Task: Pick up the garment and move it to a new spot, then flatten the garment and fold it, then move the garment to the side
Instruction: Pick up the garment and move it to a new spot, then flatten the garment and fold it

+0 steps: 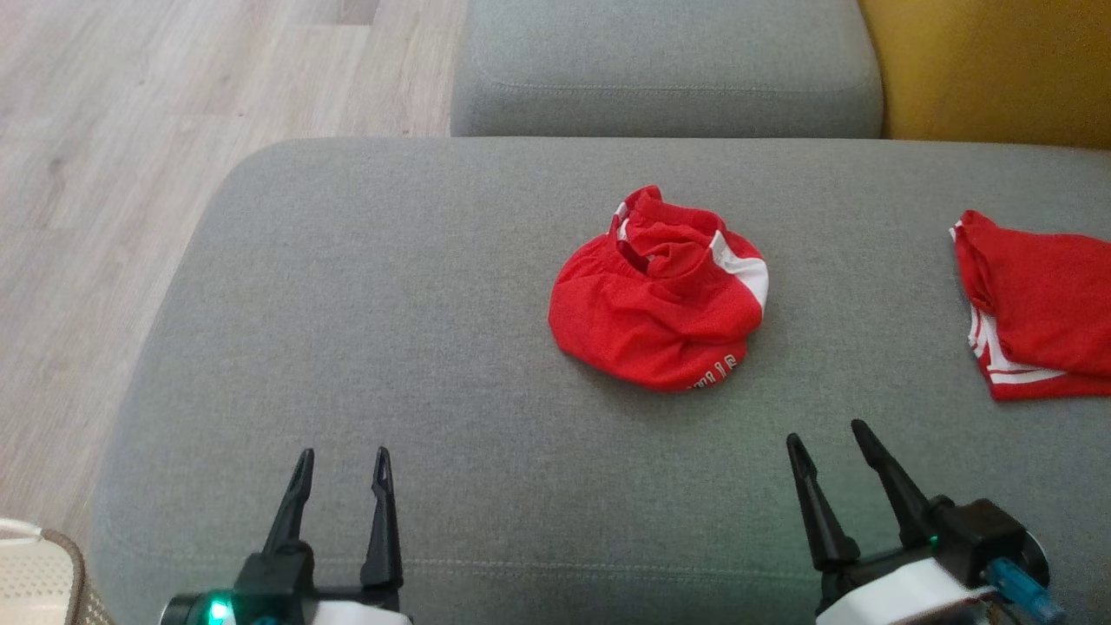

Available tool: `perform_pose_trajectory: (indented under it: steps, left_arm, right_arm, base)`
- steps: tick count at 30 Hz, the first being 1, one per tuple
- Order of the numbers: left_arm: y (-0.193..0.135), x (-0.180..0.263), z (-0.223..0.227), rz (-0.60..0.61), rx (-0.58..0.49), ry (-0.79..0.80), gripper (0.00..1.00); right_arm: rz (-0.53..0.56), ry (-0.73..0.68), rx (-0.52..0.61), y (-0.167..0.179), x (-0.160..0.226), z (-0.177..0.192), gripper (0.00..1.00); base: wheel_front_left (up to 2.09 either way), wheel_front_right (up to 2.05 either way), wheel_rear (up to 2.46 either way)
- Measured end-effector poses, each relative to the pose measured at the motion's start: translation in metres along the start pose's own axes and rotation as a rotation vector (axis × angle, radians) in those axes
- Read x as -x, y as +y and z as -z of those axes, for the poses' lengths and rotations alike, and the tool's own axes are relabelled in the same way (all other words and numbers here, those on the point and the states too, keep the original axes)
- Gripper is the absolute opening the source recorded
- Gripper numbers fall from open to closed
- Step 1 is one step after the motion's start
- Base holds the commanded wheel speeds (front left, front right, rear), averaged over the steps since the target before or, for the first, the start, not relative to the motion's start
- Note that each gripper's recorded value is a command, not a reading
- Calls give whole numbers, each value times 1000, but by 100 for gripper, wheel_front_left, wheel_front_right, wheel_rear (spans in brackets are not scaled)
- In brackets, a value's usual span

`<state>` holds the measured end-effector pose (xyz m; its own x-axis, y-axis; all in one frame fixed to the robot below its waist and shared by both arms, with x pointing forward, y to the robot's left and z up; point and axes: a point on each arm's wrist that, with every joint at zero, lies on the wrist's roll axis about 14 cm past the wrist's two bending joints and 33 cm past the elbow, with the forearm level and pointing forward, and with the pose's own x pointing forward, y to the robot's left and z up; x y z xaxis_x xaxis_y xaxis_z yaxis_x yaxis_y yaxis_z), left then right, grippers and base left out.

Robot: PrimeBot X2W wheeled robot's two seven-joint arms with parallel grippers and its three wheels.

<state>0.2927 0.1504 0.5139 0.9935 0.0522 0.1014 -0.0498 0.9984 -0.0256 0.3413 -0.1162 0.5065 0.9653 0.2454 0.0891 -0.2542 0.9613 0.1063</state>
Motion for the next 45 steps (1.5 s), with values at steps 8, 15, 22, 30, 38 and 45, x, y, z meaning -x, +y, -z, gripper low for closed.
perform_pose_trajectory:
  steps: [8,15,22,30,38,45]
  left_arm:
    - [1,-2,-9,13,-10,-36,100]
    - [-5,1,-7,40,-33,-34,100]
    - [-5,0,-5,45,-39,-26,100]
    - [-7,-1,-1,56,-51,-15,100]
    - [-45,-33,-1,230,-54,-26,100]
    - [-115,-122,-12,523,-74,-51,100]
  right_arm:
    - [26,-21,-13,-7,3,-6,100]
    - [42,-12,-24,-11,6,-3,100]
    - [51,-11,-37,-13,6,-2,100]
    - [63,-6,-39,-17,6,-1,100]
    - [84,22,-42,-24,4,8,100]
    - [129,21,-19,-47,-25,11,100]
  base:
    - [0,0,0]
    - [0,0,0]
    - [0,0,0]
    - [0,0,0]
    - [0,0,0]
    - [0,0,0]
